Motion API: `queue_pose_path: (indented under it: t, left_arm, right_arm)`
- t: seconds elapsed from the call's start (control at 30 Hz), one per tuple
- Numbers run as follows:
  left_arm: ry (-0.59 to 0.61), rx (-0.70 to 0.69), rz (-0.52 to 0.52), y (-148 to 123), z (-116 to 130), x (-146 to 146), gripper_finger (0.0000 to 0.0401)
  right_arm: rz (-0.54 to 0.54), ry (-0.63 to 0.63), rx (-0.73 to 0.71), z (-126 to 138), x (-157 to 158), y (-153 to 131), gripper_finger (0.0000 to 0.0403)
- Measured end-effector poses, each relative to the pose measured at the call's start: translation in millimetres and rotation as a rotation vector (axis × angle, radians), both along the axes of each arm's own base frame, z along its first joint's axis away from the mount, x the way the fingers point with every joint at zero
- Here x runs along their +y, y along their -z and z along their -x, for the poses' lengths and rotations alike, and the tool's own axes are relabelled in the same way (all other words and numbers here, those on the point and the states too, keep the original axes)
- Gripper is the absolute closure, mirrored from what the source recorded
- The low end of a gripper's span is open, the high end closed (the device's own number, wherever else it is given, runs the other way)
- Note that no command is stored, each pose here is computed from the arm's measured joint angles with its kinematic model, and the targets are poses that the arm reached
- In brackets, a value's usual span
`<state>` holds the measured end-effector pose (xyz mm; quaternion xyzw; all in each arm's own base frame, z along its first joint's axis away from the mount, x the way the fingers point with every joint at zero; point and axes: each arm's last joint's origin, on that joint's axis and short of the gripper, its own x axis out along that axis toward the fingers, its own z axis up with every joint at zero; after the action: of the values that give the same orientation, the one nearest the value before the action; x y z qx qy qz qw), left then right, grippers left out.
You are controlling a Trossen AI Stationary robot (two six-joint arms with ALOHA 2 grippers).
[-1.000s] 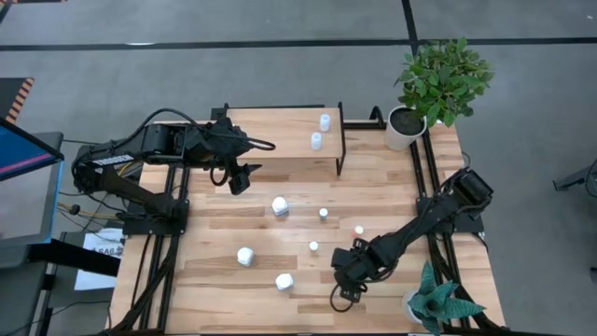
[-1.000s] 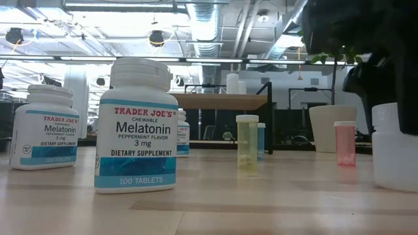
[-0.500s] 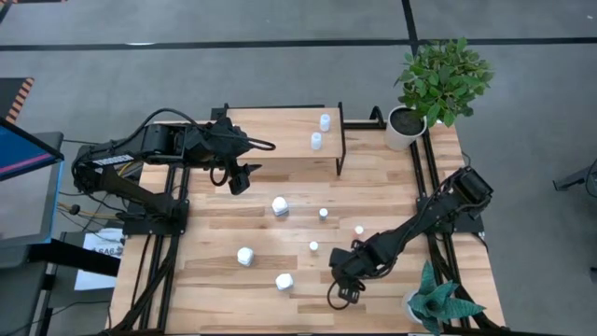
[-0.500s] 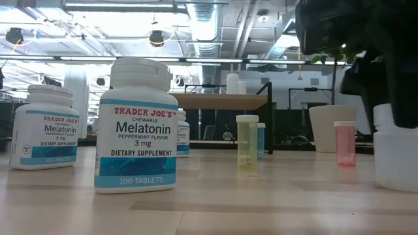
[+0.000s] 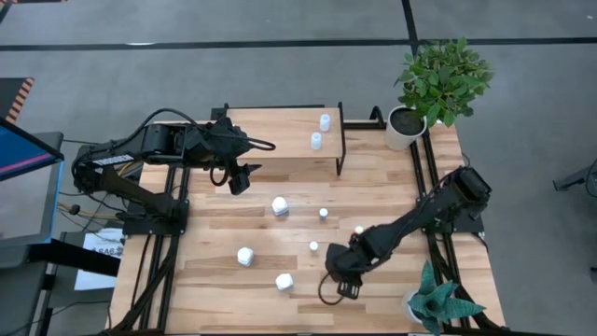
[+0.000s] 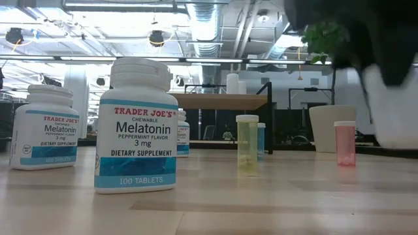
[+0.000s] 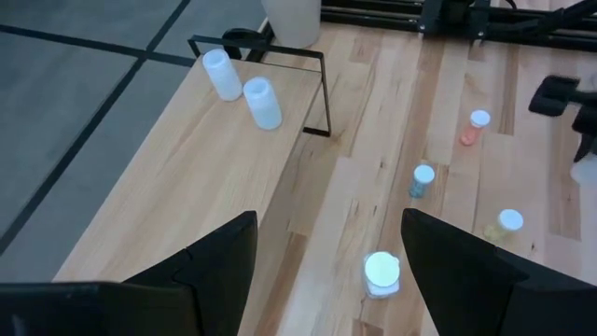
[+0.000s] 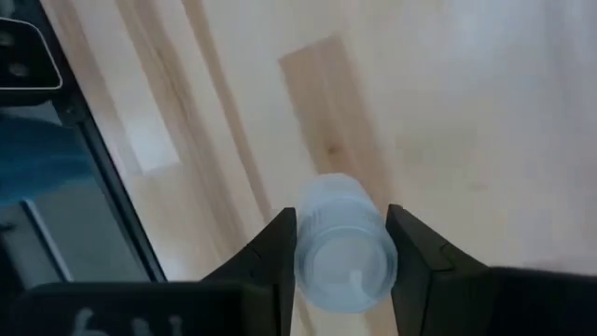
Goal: Pick and place medicine bottles onto shelf by color
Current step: Put the transparent medicine bottle on the shelf
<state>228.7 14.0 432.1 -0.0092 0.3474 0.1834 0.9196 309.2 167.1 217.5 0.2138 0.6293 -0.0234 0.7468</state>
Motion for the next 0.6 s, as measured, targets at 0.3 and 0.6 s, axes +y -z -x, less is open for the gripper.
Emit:
queue_pose_path:
  t: [0.3,0.6]
  left_arm:
    - [0.0,0.0,0.0,0.0,0.0,0.0,0.0147]
    - [-0.008,-0.004,0.009,0.0,0.0,-0.1,0.0147]
  right_arm:
    - [0.213,-0.102,-0.061,-22.7,-60.9,-94.5,0.0281]
    - [0.304,0.138,-0.125,-30.2,-159.2,-152.0,0.0279]
